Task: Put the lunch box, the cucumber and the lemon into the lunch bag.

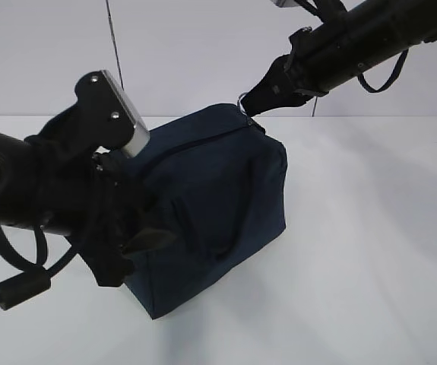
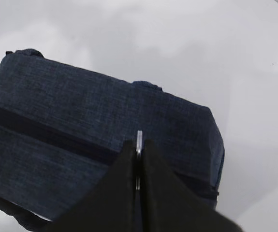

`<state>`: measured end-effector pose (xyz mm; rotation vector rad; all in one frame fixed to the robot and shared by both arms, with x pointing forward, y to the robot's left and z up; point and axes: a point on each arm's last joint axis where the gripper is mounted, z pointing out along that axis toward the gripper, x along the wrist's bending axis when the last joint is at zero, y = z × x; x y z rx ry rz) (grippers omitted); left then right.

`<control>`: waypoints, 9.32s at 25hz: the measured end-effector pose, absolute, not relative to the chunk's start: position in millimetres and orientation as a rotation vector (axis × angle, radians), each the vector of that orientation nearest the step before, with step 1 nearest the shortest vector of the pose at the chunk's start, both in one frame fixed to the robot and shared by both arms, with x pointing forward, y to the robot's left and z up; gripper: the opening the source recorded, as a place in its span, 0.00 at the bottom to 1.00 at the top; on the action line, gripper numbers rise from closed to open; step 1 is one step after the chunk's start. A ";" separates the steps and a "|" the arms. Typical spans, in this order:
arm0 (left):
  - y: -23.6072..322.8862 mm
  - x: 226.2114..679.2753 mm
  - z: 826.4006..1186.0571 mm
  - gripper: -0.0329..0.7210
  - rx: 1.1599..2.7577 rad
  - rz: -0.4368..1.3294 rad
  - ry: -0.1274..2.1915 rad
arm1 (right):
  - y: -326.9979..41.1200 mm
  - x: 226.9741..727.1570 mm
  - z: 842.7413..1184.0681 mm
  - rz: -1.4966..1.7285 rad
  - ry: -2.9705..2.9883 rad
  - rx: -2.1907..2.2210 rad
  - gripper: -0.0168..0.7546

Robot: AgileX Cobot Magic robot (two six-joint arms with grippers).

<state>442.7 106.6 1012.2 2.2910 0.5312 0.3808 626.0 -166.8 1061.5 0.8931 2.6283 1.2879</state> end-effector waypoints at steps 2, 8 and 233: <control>105.3 446.1 1004.5 0.56 2.318 0.383 0.536 | -166.6 625.5 1061.4 1.290 2.635 0.891 0.03; 105.4 451.8 1003.6 0.49 2.310 0.453 0.530 | -166.4 624.8 1061.3 1.292 2.643 0.889 0.03; 93.0 515.3 1013.8 0.04 2.341 0.772 0.325 | -159.7 621.9 1098.7 1.410 2.707 1.492 0.03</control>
